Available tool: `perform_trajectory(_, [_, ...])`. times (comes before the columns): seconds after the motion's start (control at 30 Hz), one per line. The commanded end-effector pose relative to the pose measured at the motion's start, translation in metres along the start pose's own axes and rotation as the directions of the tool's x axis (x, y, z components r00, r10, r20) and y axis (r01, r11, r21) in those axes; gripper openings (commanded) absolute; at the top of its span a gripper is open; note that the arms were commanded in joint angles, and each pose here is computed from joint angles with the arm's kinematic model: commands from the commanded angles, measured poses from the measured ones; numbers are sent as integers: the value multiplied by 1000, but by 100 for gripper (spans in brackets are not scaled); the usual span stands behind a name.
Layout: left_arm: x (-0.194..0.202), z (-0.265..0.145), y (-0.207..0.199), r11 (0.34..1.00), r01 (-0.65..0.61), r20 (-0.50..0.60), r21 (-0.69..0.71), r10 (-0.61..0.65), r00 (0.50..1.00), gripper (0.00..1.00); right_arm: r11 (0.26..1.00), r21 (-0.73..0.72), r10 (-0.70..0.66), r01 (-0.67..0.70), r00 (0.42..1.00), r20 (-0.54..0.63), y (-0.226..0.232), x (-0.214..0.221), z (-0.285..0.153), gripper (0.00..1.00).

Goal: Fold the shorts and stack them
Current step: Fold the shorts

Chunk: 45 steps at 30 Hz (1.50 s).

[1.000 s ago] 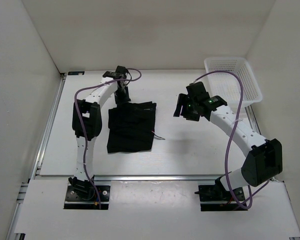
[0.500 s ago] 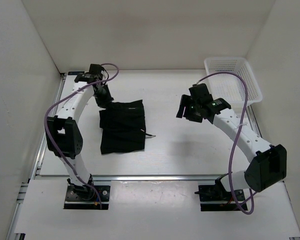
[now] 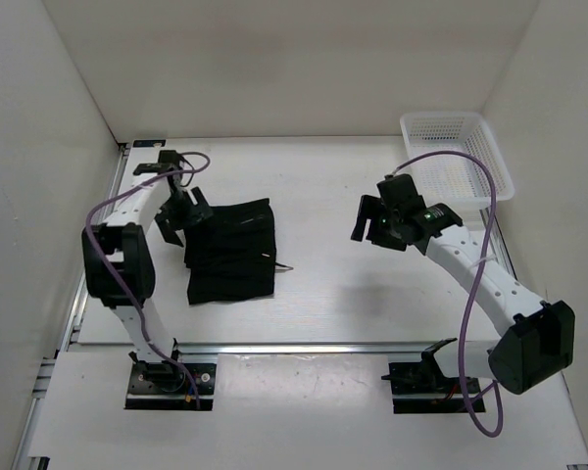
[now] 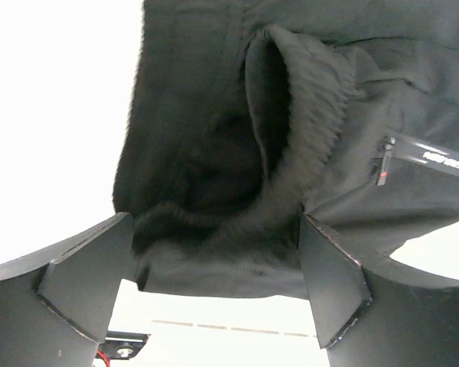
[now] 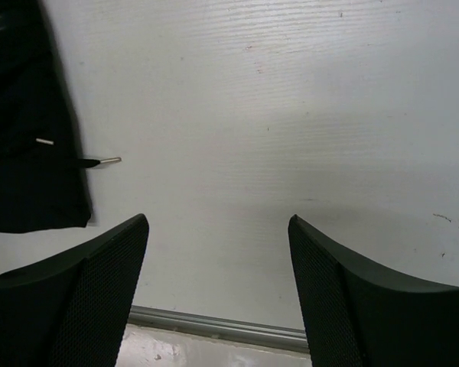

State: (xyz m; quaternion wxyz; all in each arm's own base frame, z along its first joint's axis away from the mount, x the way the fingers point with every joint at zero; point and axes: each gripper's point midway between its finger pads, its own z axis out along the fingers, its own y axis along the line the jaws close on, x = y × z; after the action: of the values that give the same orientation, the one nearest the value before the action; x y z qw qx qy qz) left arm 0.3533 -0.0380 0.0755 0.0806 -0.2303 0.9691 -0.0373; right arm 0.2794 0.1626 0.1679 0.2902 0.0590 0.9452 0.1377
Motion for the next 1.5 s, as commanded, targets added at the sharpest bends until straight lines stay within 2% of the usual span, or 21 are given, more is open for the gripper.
perform_trajectory(0.0, [-10,-51,18,1000,8,158,27,-12,987,99,1000,-24,-20,20,1000,13,0,0,-4,81])
perform_trajectory(0.1, [-10,-42,28,1000,6,165,14,-8,986,99,996,-82,-42,40,999,-20,17,7,4,86])
perform_trajectory(0.13, [0,-29,32,1000,7,115,1,-7,993,99,995,-89,-52,48,998,-40,22,10,8,87])
perform_trajectory(0.27, [7,-10,34,1000,-3,96,3,2,995,97,990,-113,-89,84,995,-40,40,10,8,88])
perform_trajectory(0.37, [13,16,53,997,58,44,-58,-55,997,92,990,-117,-88,82,995,-43,43,12,8,89])
perform_trajectory(0.5, [18,41,55,995,80,-4,-60,-81,997,88,992,-99,-87,83,996,-32,39,11,5,89])
perform_trajectory(0.63, [17,43,53,995,80,-12,-51,-81,997,88,994,-64,-86,85,996,-19,31,10,-1,89])
perform_trajectory(0.77, [3,-5,45,998,69,82,-2,-69,994,95,994,-35,-104,104,995,10,26,3,-6,89])
perform_trajectory(0.83, [-9,-49,40,997,64,185,37,-69,980,98,995,-26,-100,101,994,42,26,-7,-14,91])
perform_trajectory(0.87, [-5,-65,41,997,63,191,40,-70,979,100,994,-10,-109,110,993,50,22,-7,-17,91])
perform_trajectory(0.9, [-12,-86,39,997,62,242,51,-72,968,100,994,3,-108,108,992,68,20,-12,-23,91])
perform_trajectory(1.03, [-6,-153,33,993,24,374,113,-65,925,100,990,107,-104,86,979,173,-1,-31,-40,100])
perform_trajectory(1.07, [-3,-160,29,991,8,388,132,-59,920,100,986,157,-93,58,970,227,-12,-39,-50,100])
perform_trajectory(1.2, [13,-196,13,963,-97,484,250,-38,874,100,965,262,-89,6,948,307,-38,-50,-71,100])
perform_trajectory(1.33, [32,-215,5,920,-195,551,340,-27,834,100,935,354,-124,2,939,321,-60,-50,-83,100])
perform_trajectory(1.47, [47,-227,5,895,-244,590,374,-26,807,100,934,358,-114,-12,937,329,-63,-49,-91,100])
